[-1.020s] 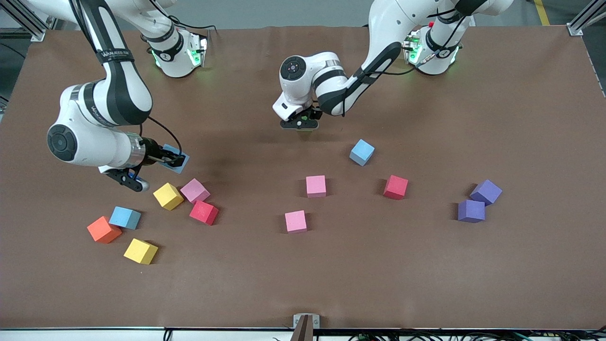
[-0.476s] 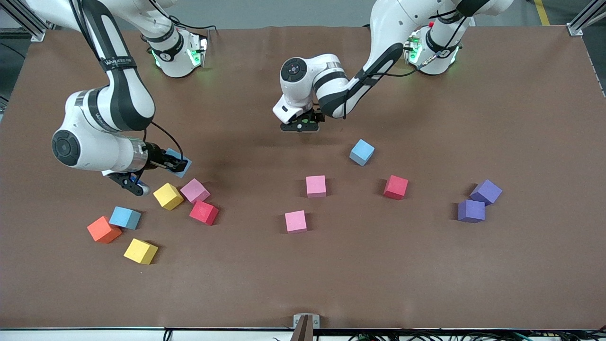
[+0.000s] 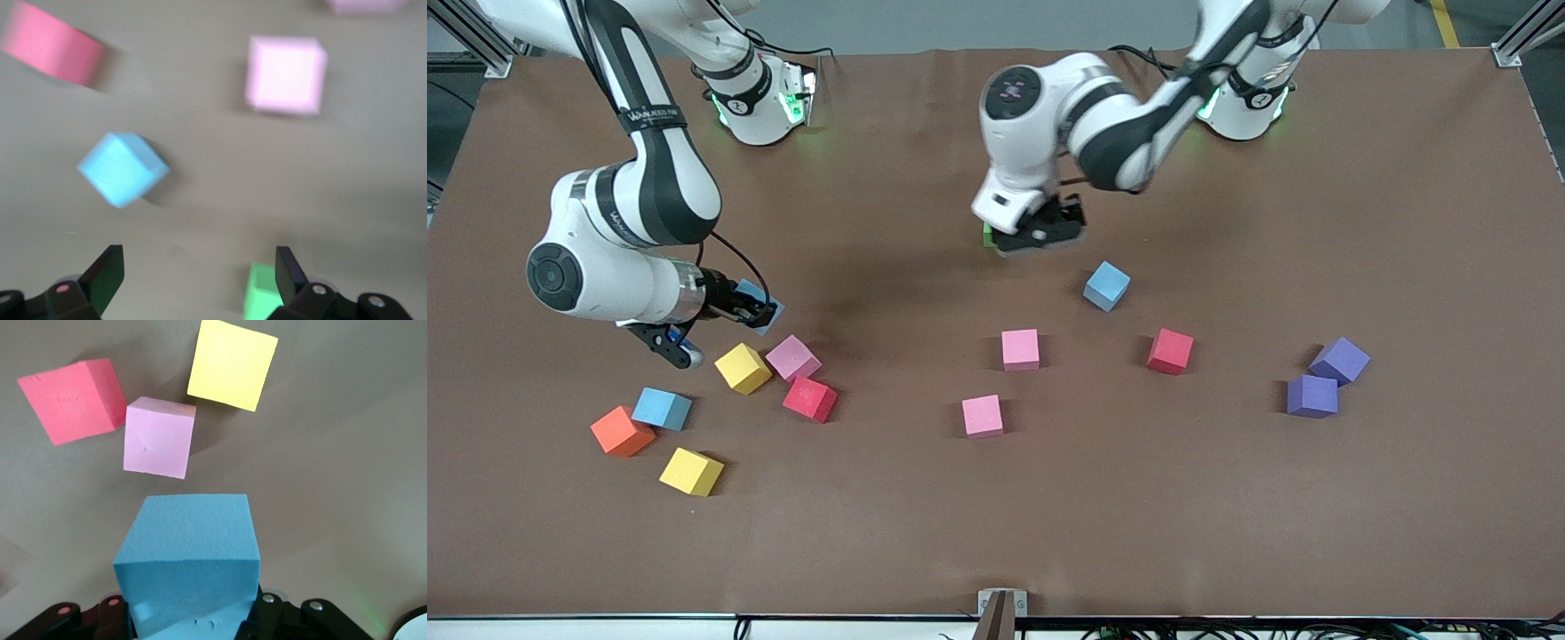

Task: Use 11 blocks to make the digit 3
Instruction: 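Set the green block mid-table with the left gripper while the right gripper lifts blue, then grasp the second blue block with the left gripper while the right gripper carries blue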

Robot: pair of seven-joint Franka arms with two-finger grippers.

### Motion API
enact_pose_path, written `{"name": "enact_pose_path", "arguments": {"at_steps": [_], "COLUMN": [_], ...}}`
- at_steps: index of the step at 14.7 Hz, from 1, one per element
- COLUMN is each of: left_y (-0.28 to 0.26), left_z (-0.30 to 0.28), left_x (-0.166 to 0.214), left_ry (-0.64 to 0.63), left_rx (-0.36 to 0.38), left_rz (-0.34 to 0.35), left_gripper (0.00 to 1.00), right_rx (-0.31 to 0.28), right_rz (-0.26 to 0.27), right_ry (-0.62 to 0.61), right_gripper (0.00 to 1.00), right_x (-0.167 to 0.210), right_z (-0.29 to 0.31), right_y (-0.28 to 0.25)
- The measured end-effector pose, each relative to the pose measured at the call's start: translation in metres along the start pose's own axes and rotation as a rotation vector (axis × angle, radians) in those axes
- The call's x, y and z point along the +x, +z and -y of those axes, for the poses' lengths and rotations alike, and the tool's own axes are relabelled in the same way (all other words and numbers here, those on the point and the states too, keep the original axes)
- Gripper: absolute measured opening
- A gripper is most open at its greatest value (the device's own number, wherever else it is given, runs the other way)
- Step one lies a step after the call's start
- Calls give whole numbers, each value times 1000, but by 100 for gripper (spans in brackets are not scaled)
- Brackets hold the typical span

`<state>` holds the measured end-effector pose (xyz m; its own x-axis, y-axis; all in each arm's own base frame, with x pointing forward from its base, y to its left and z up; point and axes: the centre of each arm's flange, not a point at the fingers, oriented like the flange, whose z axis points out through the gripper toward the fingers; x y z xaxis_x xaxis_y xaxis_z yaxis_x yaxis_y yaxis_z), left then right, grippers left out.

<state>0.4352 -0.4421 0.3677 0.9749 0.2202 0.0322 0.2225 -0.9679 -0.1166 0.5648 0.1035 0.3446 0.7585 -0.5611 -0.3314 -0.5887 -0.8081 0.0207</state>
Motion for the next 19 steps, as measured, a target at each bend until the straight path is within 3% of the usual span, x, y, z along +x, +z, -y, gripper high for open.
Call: {"name": "enact_pose_path", "arguments": {"at_steps": [3,6,10,13,15,19], "left_y": [25,80,131,146,152,164], "left_z": [62,101,120,116,114,113], "left_x": [71,101,92,73,67,56], "left_ry": [-136,-232,-428,-526,-561,-574], "left_rx": [23,14,15,40,11,-41], "left_rz": [47,97,144,160,155,152], "left_gripper": [100,100,100,100,100,100], "right_rx": [12,-10,-45,-43,-36,10], "right_rz": [-20,-20,-29,-31,-42,-107], "right_ry": [141,277,312,319,345,446], "right_gripper": [55,55,55,55,55,55], "right_x": [-4,-29,-76,-76,-85,-162], "right_z": [10,33,68,68,74,102], "right_y": [-13,-4,13,11,16,66]}}
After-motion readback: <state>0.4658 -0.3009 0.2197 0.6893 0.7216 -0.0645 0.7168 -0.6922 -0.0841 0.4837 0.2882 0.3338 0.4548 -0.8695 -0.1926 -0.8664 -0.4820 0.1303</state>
